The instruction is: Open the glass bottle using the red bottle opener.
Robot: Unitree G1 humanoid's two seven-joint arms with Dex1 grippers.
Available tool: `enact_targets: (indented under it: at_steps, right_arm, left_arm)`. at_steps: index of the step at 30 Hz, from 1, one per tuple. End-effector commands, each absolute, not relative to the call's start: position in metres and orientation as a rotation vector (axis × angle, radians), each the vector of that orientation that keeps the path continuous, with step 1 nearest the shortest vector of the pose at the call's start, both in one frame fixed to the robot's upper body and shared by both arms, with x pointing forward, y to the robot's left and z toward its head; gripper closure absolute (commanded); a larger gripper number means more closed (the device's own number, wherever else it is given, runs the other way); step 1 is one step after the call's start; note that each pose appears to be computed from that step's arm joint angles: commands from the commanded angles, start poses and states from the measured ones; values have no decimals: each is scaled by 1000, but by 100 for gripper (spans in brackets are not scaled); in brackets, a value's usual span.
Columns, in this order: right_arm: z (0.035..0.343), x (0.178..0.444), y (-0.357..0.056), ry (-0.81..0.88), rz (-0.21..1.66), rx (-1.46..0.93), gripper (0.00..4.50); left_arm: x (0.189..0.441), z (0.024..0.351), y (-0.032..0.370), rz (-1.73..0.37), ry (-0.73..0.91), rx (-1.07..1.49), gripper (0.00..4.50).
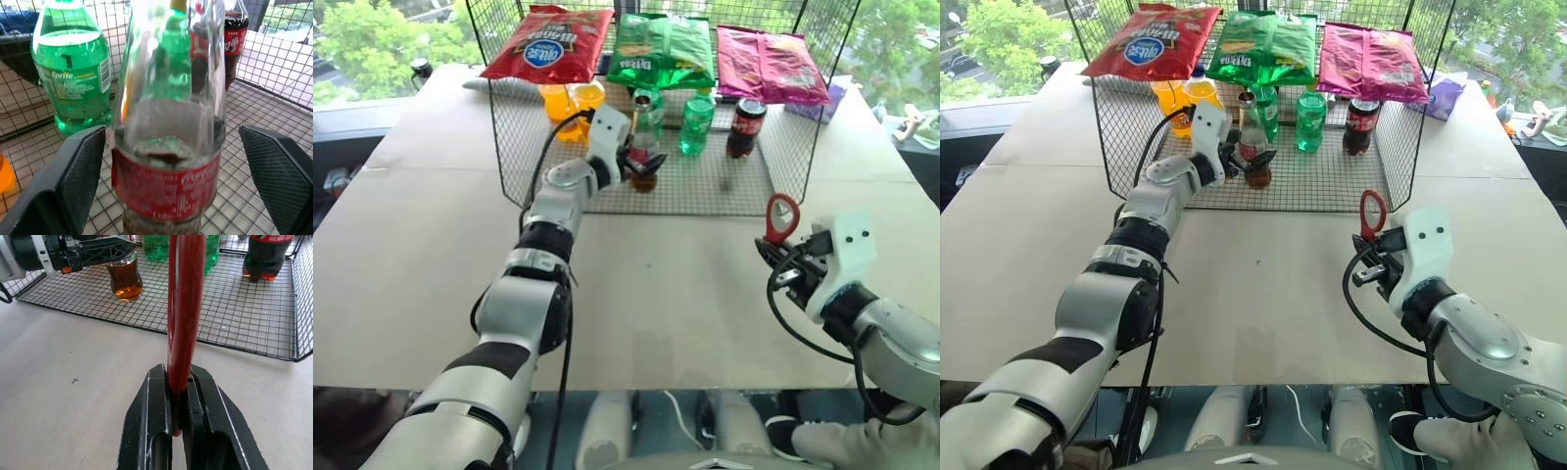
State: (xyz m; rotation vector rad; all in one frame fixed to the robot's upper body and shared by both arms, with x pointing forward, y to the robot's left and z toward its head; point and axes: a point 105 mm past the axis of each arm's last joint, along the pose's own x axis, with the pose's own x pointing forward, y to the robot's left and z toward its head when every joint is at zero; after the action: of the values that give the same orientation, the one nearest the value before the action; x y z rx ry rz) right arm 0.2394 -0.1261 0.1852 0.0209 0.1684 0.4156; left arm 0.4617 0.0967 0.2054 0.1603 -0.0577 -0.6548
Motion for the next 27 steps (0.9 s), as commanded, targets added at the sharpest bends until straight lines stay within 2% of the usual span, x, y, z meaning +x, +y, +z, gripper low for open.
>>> enact_targets:
  at_steps: [1, 2, 5, 10, 14, 21, 23, 25, 27]
  right_arm:
    - [196, 233, -123, 117, 421, 21, 450]
    - [196, 232, -123, 118, 417, 22, 450]
    - [195, 231, -124, 125, 410, 20, 450]
    - [193, 229, -126, 136, 404, 19, 450]
    - [191, 227, -128, 143, 403, 14, 450]
    - [191, 231, -128, 140, 432, -10, 450]
    - [192, 234, -126, 136, 447, -28, 450]
    - [192, 236, -125, 137, 465, -44, 450]
    - [192, 238, -124, 138, 475, -51, 450]
  left_arm:
    - [466, 226, 94, -625, -126, 157, 55]
    - [466, 226, 92, -631, -128, 152, 80]
    - [466, 226, 91, -629, -135, 152, 206]
    - [463, 228, 94, -660, -162, 139, 205]
    - [448, 237, 96, -792, -212, 123, 205]
    - [386, 238, 94, -1155, -186, 121, 205]
    - [370, 233, 100, -1198, -155, 126, 205]
    - [348, 231, 110, -1283, -201, 83, 205]
    - [339, 219, 118, -1298, -131, 112, 205]
